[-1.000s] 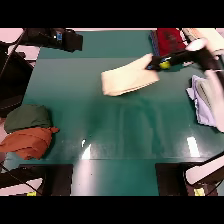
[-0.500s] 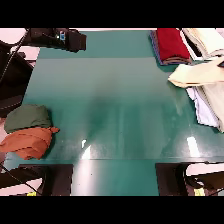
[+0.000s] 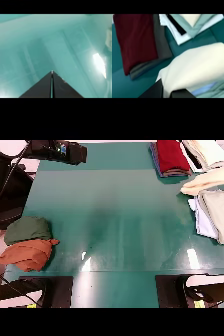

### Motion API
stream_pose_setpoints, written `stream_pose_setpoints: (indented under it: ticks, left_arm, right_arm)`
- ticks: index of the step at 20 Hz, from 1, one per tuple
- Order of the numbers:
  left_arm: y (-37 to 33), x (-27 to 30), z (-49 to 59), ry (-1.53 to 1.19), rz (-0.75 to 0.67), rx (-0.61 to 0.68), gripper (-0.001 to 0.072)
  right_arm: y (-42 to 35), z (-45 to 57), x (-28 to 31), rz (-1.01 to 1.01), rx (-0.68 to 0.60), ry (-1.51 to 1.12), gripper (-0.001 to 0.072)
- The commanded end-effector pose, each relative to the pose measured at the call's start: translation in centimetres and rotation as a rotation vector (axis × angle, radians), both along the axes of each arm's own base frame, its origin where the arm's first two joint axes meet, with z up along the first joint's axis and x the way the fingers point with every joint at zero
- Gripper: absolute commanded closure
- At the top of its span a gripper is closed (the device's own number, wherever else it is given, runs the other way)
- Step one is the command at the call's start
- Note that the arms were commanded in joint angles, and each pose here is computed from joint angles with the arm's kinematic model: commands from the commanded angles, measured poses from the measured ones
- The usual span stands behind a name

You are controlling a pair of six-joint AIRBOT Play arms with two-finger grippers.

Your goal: Fold the shirts.

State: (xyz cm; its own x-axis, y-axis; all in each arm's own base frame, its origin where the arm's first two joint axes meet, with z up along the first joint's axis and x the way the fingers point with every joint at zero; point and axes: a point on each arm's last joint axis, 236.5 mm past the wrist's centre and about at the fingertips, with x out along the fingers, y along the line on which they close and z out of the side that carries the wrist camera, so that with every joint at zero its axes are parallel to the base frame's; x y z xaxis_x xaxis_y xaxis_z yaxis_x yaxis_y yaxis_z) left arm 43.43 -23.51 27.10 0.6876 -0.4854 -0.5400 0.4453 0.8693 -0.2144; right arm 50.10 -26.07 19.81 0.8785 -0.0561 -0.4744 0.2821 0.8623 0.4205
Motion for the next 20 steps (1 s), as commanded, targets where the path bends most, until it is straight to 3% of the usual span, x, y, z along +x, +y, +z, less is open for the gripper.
stream_pose_setpoints:
  ticks: [1,7,13,20]
  left_arm:
    - [0.0,-0.2,-0.4,0.015,-0.004,0.005,0.0688]
    - [0.0,-0.2,-0.5,0.018,-0.004,0.007,0.0687]
    - [0.1,-0.5,-0.9,0.036,-0.009,0.02,0.0688]
    - [0.2,-0.8,-1.4,0.059,-0.014,0.033,0.0688]
  right_arm:
    - [-0.7,4.4,1.3,-0.005,-0.071,-0.158,0.0691]
    - [-2.5,8.1,-0.3,0.004,-0.283,-0.134,0.0691]
    - [-3.0,2.8,-4.1,0.059,-0.283,0.124,0.0692]
    - [-4.1,-1.6,-10.6,-0.012,-0.15,0.404,0.0691]
